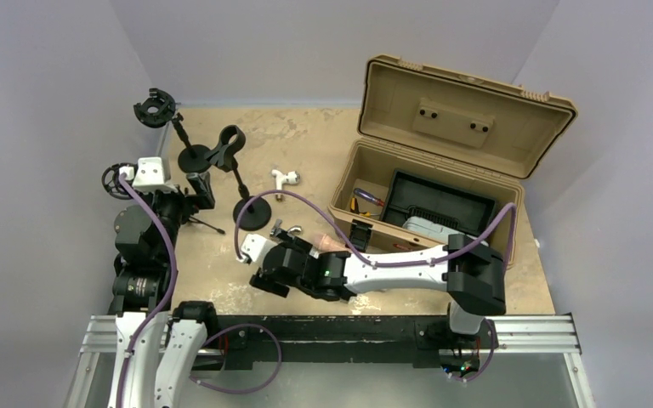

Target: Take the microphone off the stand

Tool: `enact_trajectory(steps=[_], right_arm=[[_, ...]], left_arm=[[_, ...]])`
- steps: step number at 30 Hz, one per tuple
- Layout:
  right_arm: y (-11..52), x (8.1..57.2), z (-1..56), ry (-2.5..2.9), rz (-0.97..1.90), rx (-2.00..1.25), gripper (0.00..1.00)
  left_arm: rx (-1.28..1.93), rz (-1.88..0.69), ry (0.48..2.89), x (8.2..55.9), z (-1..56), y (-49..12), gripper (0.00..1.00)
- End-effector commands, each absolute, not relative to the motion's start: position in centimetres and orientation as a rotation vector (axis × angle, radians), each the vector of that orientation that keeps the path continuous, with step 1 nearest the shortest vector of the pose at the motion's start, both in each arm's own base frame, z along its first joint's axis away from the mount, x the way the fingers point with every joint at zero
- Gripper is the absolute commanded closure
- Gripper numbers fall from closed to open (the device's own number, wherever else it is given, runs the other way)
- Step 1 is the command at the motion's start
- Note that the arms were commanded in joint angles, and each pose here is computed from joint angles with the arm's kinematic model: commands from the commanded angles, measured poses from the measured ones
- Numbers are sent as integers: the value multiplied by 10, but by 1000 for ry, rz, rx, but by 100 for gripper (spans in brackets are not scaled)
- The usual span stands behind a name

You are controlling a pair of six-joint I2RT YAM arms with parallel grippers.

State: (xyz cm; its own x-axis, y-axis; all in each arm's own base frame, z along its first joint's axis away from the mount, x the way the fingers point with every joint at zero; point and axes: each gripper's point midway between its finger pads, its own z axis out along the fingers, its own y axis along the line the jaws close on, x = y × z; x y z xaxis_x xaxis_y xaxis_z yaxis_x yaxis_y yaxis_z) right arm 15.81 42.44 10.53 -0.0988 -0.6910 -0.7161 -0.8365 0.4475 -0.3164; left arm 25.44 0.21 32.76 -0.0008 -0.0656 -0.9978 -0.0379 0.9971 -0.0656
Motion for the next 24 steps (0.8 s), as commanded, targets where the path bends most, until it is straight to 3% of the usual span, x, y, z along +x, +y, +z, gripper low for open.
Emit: enact_trajectory(steps=[1, 12, 24], right_arm=[[446, 174, 184, 1689, 294, -1134, 13], [430, 170, 303, 1461, 609, -803, 10], [366, 162, 347, 1303, 746, -574, 10]], left_arm=[[-72, -6, 1541, 258, 340, 3, 3], [-48, -18, 1528, 261, 340, 0, 3], [-79, -118, 1576, 244, 377, -12, 3]])
